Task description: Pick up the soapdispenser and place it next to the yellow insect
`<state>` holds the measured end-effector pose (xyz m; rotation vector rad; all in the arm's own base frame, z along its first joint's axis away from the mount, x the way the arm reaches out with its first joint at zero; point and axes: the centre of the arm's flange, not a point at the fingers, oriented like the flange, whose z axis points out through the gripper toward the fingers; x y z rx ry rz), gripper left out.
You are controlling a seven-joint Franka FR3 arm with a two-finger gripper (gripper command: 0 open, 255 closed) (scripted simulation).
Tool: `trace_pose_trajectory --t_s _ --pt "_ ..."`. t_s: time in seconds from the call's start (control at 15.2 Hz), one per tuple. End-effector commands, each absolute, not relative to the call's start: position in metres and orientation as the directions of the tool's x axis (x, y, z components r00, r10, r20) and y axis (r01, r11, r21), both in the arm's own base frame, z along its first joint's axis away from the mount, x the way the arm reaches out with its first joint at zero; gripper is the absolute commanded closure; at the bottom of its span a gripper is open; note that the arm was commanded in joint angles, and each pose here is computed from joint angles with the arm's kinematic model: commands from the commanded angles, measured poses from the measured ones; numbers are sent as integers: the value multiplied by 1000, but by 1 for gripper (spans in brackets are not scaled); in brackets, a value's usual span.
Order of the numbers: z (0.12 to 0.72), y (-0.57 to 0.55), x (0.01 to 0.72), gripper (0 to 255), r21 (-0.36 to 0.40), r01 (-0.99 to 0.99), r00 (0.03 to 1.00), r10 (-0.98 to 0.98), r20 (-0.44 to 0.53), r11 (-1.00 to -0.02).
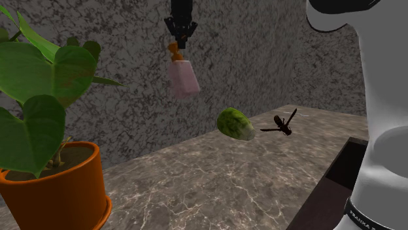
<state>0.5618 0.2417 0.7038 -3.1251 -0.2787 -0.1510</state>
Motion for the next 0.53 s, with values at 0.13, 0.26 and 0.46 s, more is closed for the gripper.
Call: trace_pose_trajectory --t_s 0.13,0.26,0.46 --pt "704 190 548 255 8 176 980 176 95 -984" --pt "704 164 542 255 8 176 980 176 95 -984" --pt "704 126 532 255 8 176 980 176 95 -984"
